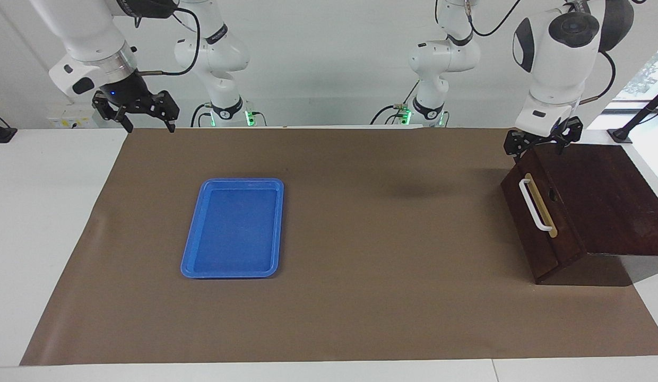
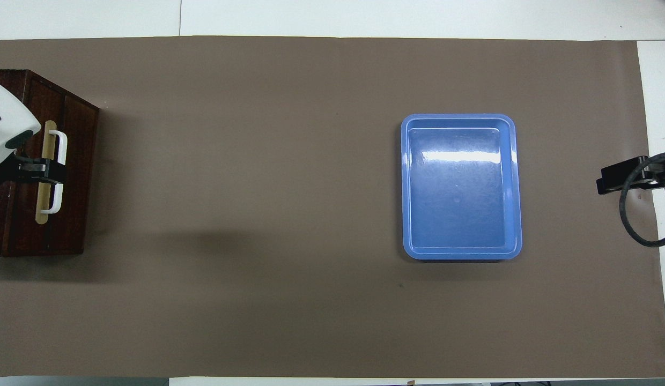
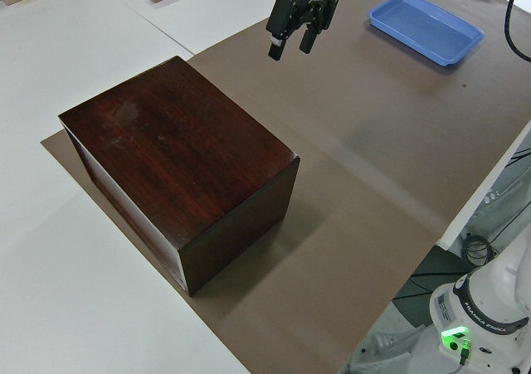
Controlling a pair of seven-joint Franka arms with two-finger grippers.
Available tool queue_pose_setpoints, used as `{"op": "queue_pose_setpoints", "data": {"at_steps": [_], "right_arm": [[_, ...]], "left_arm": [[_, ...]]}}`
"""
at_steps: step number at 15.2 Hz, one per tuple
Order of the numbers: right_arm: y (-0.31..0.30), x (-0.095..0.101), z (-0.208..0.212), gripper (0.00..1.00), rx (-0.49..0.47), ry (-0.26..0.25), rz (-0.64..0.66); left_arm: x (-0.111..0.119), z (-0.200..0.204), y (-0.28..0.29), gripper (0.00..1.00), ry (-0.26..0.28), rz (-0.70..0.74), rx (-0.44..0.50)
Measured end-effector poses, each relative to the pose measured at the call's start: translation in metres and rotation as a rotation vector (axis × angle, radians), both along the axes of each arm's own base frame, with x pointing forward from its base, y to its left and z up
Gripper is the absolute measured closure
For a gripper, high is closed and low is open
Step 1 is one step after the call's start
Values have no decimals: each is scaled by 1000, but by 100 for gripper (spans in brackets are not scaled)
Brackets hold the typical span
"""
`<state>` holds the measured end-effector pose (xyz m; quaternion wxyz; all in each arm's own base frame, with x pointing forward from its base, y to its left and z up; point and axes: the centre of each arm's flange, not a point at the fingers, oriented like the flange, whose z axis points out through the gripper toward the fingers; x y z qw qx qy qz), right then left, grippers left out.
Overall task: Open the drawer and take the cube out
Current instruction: 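Grasp the white drawer handle with the left gripper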
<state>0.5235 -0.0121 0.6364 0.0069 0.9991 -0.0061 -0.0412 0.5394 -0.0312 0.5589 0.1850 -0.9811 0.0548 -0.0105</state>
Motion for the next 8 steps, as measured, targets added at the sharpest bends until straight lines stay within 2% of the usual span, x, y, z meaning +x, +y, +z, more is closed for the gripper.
{"op": "queue_pose_setpoints", "data": {"at_steps": [5,8], "right_arm": [[0,0,0,0,0,0,0],[0,0,1,0,0,-5,0]], "left_arm": [[-4,-47,-14,0,9,-34,112],[-4,-68,-17,0,17,-40,121]]}}
